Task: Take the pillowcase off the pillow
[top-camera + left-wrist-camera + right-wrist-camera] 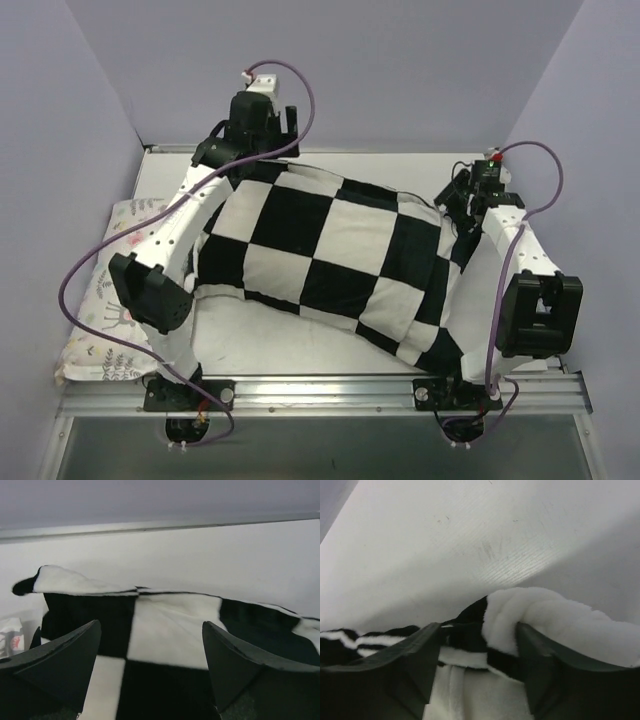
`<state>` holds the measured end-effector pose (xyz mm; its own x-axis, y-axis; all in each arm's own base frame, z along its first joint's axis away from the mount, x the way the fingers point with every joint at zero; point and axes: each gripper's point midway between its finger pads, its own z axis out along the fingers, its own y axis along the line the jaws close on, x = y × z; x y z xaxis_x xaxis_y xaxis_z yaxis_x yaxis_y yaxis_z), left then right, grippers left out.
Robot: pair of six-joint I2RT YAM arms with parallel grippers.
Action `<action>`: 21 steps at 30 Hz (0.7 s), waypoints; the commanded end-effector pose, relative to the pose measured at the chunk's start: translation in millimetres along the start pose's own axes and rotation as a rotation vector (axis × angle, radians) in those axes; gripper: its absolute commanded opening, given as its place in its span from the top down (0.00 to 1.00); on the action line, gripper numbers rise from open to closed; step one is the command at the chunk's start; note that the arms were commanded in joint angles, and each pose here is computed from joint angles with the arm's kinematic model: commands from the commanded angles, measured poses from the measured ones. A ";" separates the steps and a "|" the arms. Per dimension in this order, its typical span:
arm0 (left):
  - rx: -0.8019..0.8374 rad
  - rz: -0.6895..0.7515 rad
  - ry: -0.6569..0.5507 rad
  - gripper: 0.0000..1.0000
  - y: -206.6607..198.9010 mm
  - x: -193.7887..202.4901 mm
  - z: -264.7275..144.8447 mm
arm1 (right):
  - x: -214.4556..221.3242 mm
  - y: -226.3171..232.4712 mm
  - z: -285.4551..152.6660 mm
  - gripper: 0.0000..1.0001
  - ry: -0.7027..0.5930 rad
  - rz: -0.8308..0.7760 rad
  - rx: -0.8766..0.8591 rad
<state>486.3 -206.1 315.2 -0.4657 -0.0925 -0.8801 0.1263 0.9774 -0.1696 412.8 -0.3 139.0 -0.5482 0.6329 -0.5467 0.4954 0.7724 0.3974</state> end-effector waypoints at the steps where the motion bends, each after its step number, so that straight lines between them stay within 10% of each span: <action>1: 0.196 0.039 -0.153 0.09 -62.0 -40.3 -96.6 | -13.2 11.2 -26.8 0.34 -0.052 -0.001 -0.054; 6: 0.308 0.076 -0.108 0.09 -127.1 22.7 -135.2 | -36.2 19.8 -65.5 0.14 -0.122 -0.013 -0.094; 21: 0.498 0.296 0.013 0.07 -301.6 185.6 -154.6 | 27.7 -34.0 -144.2 0.08 -0.185 0.014 -0.122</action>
<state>226.4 -471.7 232.5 -0.4056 0.2959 -0.8648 0.6631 0.7465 -0.0556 301.8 -4.5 249.8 -0.3454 0.6138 -0.7099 0.3699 0.7843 0.4981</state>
